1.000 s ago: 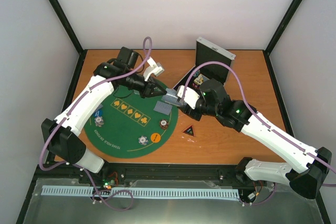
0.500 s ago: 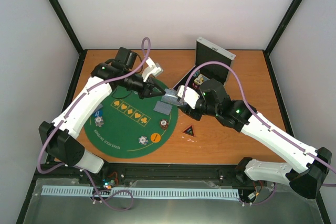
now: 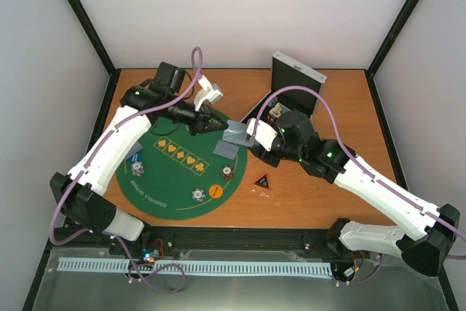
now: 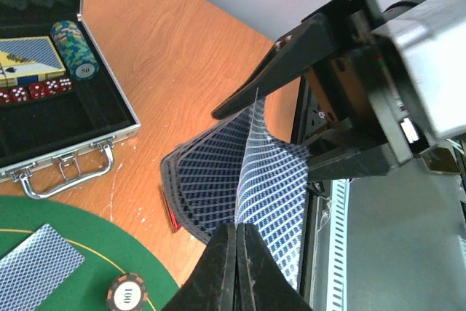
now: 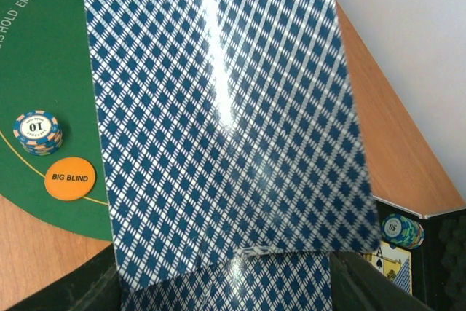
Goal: Distribute texas hold em gaming equipment
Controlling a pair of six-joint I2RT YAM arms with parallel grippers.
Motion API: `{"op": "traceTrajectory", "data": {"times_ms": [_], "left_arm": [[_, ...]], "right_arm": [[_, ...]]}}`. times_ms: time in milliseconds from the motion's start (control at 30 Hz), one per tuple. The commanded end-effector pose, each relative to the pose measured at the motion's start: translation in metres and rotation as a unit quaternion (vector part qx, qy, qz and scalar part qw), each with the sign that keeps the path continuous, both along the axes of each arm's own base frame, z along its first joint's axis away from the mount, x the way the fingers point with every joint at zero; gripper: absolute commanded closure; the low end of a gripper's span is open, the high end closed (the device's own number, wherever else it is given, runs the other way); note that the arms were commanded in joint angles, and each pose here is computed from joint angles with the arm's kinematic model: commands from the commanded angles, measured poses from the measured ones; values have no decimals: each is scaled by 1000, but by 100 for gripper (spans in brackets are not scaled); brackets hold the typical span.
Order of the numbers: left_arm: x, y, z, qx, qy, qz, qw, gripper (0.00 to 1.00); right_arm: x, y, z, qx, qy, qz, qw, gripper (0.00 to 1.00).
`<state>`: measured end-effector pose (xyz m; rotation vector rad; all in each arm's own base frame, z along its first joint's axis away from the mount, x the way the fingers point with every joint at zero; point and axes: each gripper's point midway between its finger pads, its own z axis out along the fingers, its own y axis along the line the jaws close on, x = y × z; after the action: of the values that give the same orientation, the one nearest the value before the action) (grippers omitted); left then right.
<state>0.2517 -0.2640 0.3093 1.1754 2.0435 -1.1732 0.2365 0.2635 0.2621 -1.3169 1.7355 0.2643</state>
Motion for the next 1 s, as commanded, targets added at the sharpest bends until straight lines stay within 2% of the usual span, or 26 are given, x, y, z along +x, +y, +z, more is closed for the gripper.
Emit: {"op": "traceTrajectory", "data": {"times_ms": [0,267,633,800,967], "left_arm": [[-13,2,32,-33,-32,-24,999,99],[-15,2,48,-47,-46,-33,997,99],[4,22,72,-53,-77,18,995,99],[26,41,84,-48,-98,72,991,99],[52,72,81,-58,-84,127,987,99]], "right_arm": [[7,-1,3,6,-19,-7,1000,48],[9,-1,-2,3,-17,-8,1000,48],[10,-1,-5,2,-13,-6,1000,48],[10,0,-5,2,-12,-6,1000,48],[9,-1,-4,4,-12,-4,1000,48]]}}
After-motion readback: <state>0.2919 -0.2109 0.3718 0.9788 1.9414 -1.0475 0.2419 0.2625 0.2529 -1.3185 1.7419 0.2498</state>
